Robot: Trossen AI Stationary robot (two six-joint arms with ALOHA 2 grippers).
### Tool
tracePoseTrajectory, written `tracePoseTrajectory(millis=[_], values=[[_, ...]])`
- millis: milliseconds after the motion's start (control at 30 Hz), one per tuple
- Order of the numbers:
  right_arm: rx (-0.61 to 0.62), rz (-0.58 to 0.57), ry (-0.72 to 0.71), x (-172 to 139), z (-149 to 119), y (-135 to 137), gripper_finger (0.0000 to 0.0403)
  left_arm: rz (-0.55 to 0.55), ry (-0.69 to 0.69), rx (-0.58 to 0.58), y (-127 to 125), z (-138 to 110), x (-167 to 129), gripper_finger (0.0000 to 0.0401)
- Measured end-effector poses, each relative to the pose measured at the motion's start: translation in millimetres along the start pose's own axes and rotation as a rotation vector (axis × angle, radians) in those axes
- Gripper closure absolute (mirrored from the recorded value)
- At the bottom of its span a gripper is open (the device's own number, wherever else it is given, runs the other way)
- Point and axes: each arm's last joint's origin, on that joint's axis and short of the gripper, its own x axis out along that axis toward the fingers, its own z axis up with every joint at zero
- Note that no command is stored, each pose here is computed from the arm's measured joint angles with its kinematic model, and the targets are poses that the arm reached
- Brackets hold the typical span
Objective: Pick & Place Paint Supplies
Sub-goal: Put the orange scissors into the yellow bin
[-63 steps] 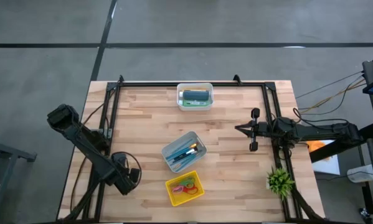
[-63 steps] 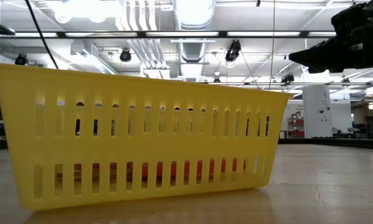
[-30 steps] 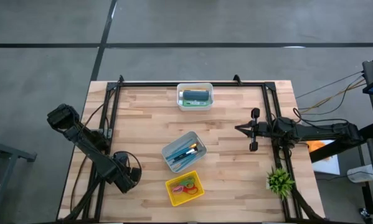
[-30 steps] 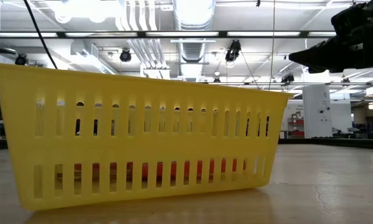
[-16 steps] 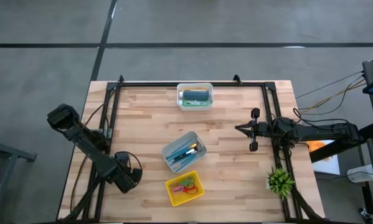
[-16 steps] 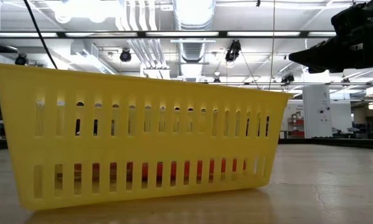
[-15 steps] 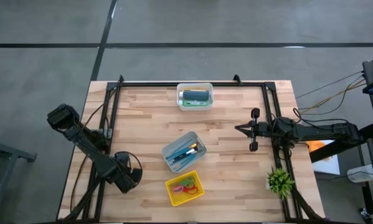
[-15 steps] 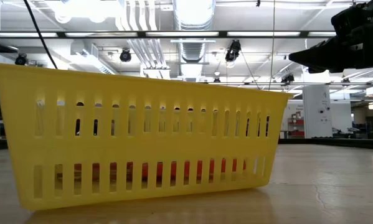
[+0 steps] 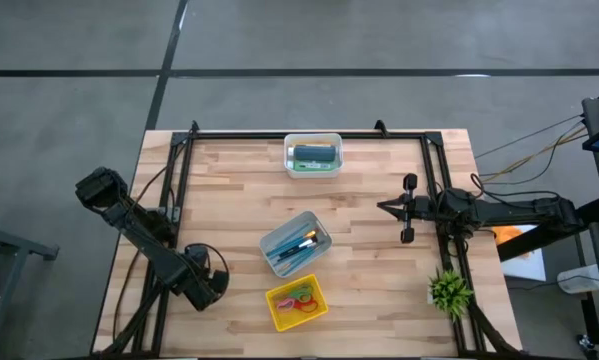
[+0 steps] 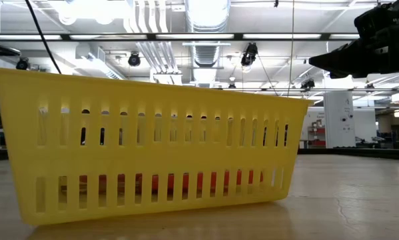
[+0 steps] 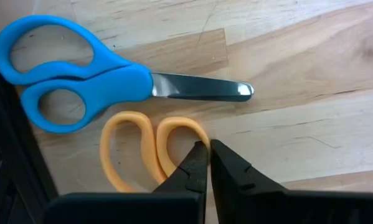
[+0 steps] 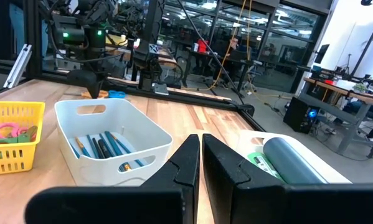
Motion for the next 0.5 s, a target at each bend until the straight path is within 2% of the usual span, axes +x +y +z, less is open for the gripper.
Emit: tracePoseTrajectory(millis=[133,300,500], values=[[0.000,0.001,0.000,0.0,0.0,0.0,0.0388,-0.033,0.026,0.027,-6.4,-4.8,-8.0,0.0391],[0.000,0.000,0.000,0.0,-0.1,0.0,0.0388,-0.025,0.018,0.059,-9.7,-7.3,-19.7,0.0391],[0.000,0.000,0.000,0.0,0.1,0.0,0.0388,-0.074,-0.047,0.104,-16.7,-9.6,-36.0,0.0391]])
